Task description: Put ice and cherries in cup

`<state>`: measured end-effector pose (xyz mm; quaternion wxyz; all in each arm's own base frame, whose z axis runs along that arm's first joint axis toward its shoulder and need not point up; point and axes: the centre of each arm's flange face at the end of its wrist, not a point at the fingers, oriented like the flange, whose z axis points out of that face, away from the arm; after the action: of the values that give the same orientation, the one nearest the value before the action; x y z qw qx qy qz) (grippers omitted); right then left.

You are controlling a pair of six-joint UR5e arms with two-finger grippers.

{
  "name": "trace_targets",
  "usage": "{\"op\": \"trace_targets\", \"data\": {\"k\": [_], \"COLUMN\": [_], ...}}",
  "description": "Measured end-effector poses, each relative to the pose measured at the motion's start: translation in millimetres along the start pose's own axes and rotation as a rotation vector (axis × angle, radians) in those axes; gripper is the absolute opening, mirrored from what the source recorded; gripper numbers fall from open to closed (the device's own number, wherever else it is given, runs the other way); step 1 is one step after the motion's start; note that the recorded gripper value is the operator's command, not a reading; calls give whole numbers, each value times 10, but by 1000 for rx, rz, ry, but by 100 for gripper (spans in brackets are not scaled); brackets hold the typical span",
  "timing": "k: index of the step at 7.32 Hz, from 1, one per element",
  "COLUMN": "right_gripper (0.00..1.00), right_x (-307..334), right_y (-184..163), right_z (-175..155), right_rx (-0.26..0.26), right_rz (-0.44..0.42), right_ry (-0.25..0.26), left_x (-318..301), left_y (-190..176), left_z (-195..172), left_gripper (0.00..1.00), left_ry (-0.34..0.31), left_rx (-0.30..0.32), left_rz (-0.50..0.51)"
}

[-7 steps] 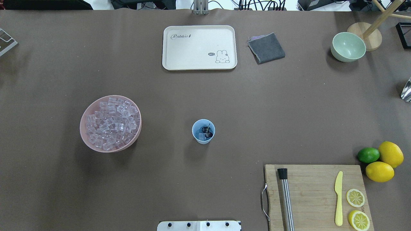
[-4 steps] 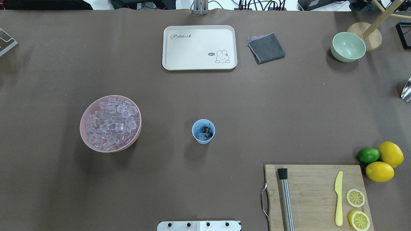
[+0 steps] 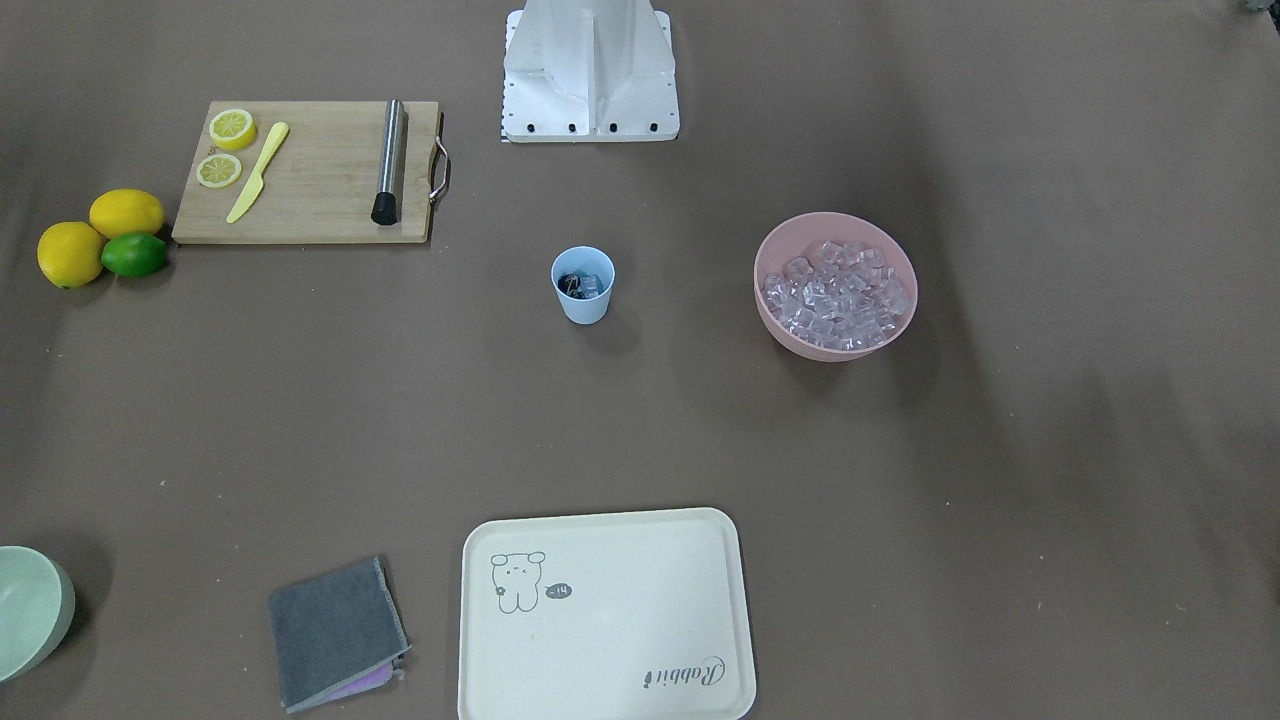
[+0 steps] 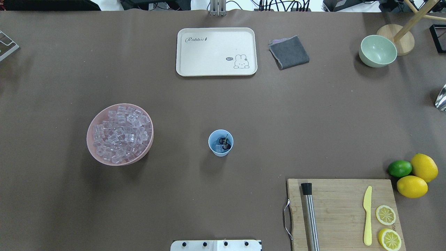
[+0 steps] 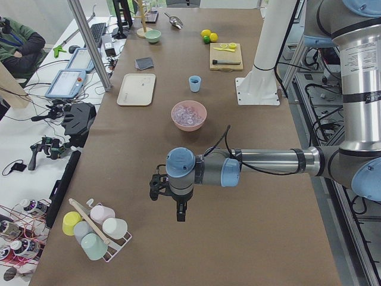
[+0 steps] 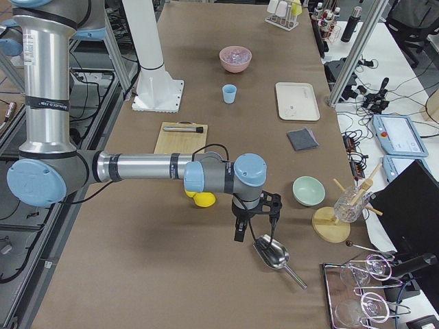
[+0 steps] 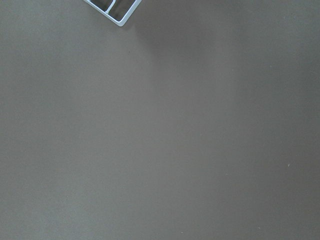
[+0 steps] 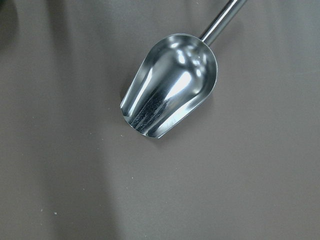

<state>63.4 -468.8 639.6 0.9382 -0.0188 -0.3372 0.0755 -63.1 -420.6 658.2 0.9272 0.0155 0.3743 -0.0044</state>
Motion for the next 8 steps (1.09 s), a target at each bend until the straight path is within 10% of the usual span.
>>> {"op": "trace_targets", "data": {"k": [8], "right_gripper": [100], "right_x": [-66], "right_y": [16], "right_z": [-58], "right_rx": [7], "right_rz": [-9], "right_ry": [-22], "left_x": [3], "left_y": [-4], "left_z": [-4], "left_gripper": [99], "left_ry": [-1], "left_rx": [1], "left_rz": [2]}}
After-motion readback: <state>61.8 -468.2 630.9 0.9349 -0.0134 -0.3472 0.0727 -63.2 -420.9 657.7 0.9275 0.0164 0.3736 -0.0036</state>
